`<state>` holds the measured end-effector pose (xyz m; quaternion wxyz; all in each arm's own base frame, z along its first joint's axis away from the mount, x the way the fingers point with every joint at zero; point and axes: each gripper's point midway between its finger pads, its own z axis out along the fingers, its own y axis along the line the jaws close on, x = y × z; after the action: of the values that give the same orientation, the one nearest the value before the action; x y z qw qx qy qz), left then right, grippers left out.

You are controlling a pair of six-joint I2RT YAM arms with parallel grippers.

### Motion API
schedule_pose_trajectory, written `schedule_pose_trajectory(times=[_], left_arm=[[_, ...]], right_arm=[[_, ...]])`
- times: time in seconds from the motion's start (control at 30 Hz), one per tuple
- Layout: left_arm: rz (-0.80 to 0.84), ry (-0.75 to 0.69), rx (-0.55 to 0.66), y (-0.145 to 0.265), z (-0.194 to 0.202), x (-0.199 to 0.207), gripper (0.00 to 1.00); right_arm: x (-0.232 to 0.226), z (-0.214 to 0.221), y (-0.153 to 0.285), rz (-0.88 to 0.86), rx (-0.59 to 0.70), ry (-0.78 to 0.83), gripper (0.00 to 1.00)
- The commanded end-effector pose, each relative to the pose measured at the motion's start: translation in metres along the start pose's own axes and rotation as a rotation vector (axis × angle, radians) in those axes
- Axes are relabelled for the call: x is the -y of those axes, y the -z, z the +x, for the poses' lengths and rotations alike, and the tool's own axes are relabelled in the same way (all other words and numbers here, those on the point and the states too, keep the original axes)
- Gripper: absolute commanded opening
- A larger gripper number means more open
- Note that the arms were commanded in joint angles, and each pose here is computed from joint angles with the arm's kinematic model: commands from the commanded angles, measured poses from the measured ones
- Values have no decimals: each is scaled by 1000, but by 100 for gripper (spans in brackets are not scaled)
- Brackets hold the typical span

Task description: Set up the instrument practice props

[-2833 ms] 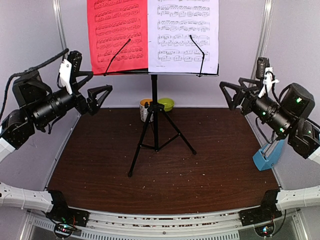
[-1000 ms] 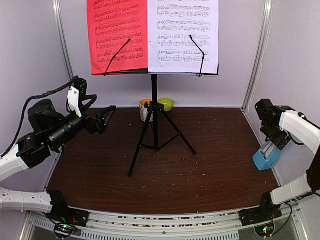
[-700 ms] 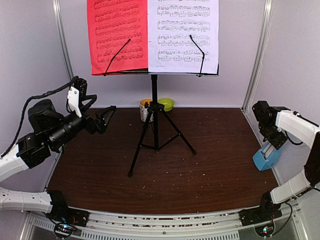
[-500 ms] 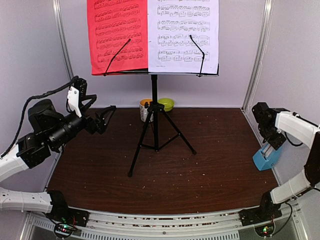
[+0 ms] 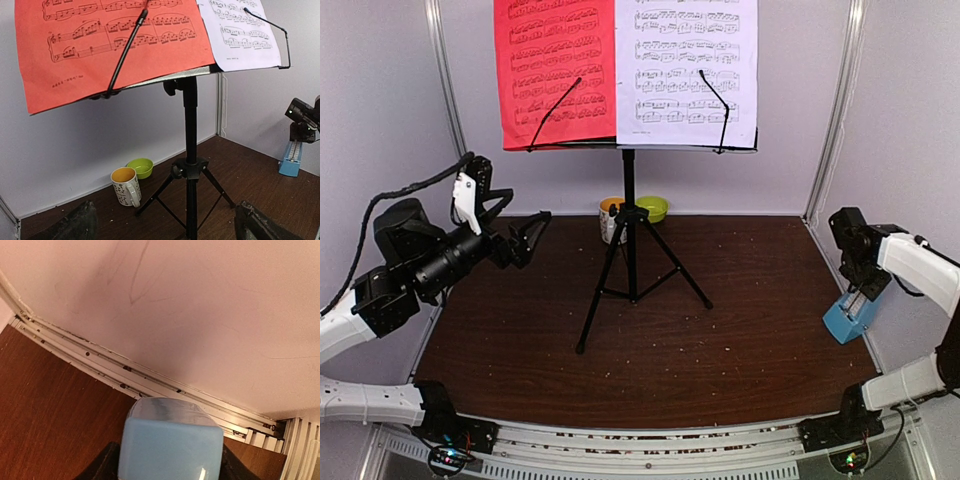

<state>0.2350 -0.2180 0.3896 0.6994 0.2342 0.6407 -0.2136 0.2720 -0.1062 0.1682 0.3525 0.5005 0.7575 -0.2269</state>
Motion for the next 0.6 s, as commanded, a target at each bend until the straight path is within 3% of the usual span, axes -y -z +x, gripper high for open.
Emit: schedule_pose_trajectory(times=[0.0,0.27,0.57], left_arm=[[51,-15,32,-3,-9,8,98],[97,-34,14,-7,-1,17,98],[165,-53,37,5,19,31,98]], right_arm=[[-24,-2,28,-144,29,89,46],[-73,19,115,-491,73,261,46],[-99,82,211,-839,90,554,45]])
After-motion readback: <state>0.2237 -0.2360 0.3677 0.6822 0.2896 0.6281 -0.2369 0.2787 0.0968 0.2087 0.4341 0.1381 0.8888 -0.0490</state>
